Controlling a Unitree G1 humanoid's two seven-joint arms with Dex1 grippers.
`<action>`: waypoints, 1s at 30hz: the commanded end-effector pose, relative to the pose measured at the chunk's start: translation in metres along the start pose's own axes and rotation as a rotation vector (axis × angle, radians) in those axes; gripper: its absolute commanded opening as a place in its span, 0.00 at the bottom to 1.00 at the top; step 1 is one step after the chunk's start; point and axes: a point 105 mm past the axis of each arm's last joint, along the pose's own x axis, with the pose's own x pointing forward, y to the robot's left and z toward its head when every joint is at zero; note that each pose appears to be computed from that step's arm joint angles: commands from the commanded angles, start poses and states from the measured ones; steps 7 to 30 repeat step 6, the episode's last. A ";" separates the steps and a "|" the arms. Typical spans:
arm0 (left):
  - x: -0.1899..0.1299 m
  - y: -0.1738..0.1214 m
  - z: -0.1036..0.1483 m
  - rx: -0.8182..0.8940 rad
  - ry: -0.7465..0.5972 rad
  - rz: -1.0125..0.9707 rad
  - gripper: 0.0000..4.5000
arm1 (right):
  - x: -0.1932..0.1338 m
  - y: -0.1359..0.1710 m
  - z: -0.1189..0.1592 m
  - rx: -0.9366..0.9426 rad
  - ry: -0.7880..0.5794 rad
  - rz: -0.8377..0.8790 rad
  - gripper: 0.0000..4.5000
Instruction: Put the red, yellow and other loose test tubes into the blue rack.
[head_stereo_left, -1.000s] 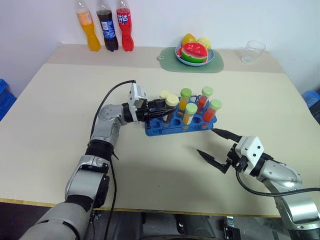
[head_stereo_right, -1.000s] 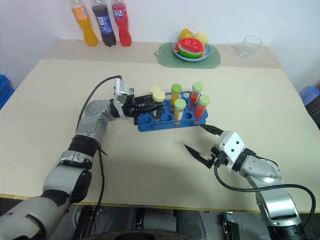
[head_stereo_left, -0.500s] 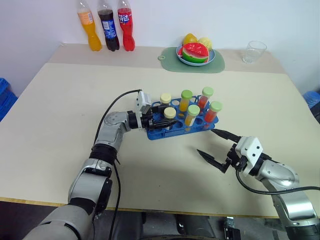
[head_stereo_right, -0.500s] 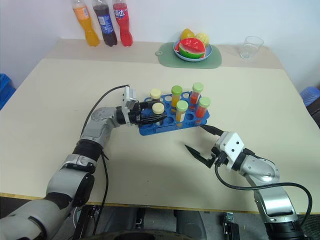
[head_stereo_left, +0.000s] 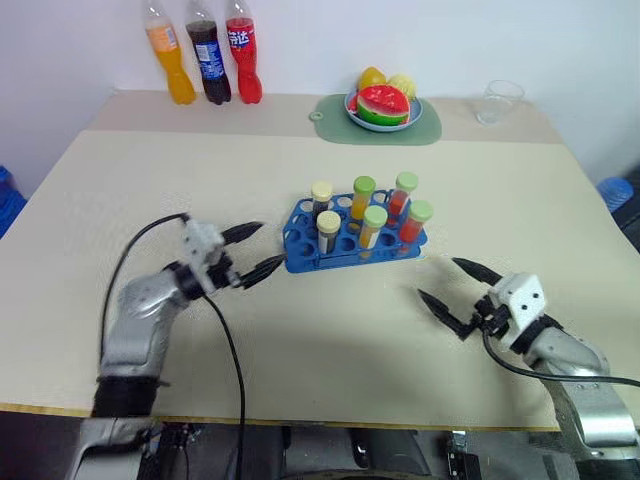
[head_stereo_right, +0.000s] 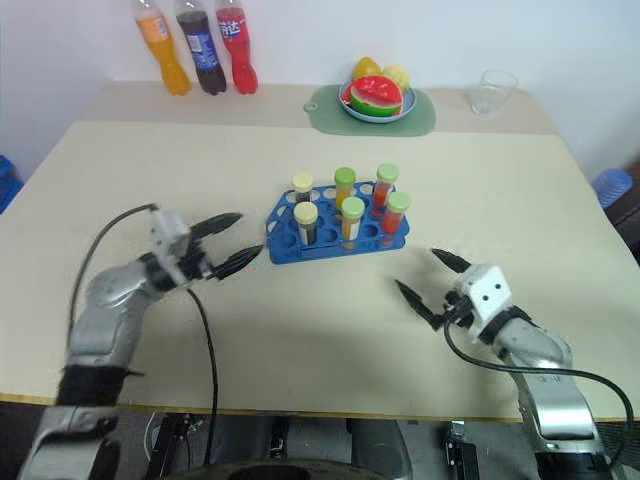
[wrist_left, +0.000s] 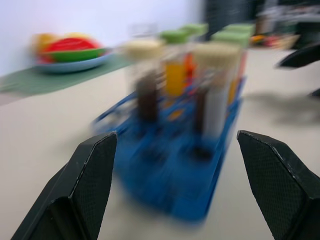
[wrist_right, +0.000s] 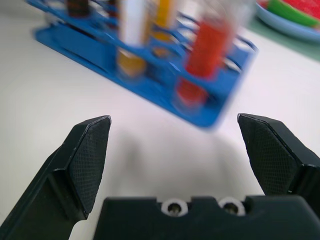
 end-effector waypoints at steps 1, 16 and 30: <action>-0.023 0.002 0.015 0.020 0.002 0.066 0.88 | -0.015 -0.016 0.006 0.043 -0.028 -0.078 1.00; -0.044 -0.005 0.012 -0.015 0.064 0.094 0.88 | -0.023 -0.028 0.007 0.064 -0.030 -0.089 1.00; -0.044 -0.005 0.012 -0.015 0.064 0.094 0.88 | -0.023 -0.028 0.007 0.064 -0.030 -0.089 1.00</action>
